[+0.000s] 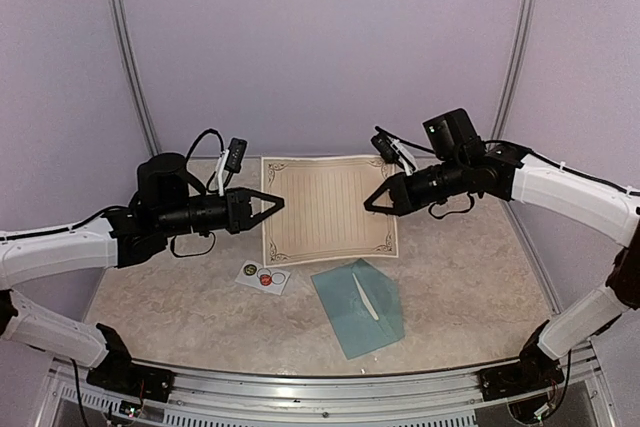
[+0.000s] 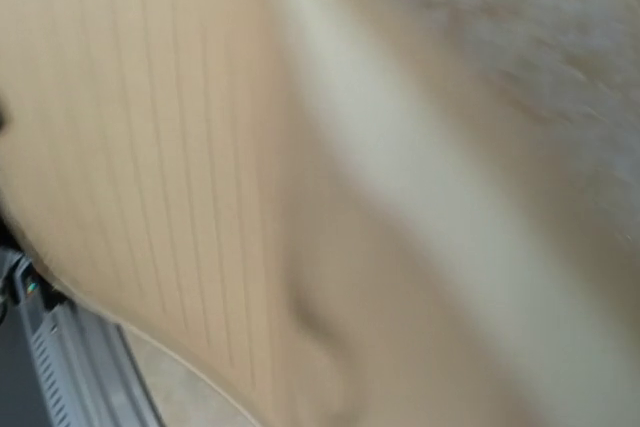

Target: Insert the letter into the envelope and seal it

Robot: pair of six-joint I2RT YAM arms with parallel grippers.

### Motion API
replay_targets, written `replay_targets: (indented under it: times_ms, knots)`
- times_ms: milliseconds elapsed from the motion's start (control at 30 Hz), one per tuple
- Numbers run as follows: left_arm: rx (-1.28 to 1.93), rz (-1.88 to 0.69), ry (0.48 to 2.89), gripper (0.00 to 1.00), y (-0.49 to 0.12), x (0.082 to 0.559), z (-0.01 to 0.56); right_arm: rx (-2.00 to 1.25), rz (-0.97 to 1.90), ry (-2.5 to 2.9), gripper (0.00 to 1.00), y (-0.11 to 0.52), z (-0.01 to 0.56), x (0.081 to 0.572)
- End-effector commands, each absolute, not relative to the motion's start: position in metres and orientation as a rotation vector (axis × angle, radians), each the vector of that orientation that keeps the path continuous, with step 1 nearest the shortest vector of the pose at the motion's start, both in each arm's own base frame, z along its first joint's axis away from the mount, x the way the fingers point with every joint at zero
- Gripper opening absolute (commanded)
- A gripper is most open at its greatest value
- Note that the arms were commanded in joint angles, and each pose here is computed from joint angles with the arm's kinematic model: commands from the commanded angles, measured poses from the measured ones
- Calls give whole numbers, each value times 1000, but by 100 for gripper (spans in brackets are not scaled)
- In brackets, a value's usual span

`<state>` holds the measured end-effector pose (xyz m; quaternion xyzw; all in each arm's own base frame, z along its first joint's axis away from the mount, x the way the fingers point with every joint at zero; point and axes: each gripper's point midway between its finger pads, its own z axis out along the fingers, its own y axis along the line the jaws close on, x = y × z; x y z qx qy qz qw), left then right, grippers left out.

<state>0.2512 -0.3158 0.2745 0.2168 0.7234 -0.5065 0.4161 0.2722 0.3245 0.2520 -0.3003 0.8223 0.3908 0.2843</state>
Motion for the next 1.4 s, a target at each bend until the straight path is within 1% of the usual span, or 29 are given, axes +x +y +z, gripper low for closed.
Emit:
replay_targets:
  times_ms: [0, 167, 400, 467, 500, 667, 767, 900, 1100, 1367]
  knots:
    - [377, -1126, 1903, 0, -317, 268, 245, -661, 974, 2281, 0, 324, 240, 287]
    - [233, -1169, 1977, 0, -326, 259, 204, -565, 1014, 2353, 0, 334, 204, 281]
    - [173, -1167, 2141, 0, -335, 250, 141, -564, 1108, 2425, 16, 361, 162, 254]
    - [171, -1157, 2172, 0, -336, 249, 130, -570, 1138, 2448, 22, 367, 151, 247]
    - [170, -1151, 2184, 0, -336, 250, 125, -575, 1153, 2452, 27, 371, 147, 245]
    - [172, -1128, 2246, 0, -338, 249, 102, -579, 1185, 2474, 55, 384, 134, 237]
    - [154, -1106, 2291, 0, -338, 249, 88, -575, 1196, 2486, 64, 389, 130, 236]
    - [138, -1095, 2332, 0, -337, 250, 74, -586, 1244, 2483, 67, 395, 126, 232]
    - [81, -1063, 2389, 0, -328, 255, 56, -607, 1262, 2461, 80, 405, 133, 227]
    - [55, -1043, 2418, 0, -321, 257, 47, -576, 1243, 2422, 81, 401, 156, 230]
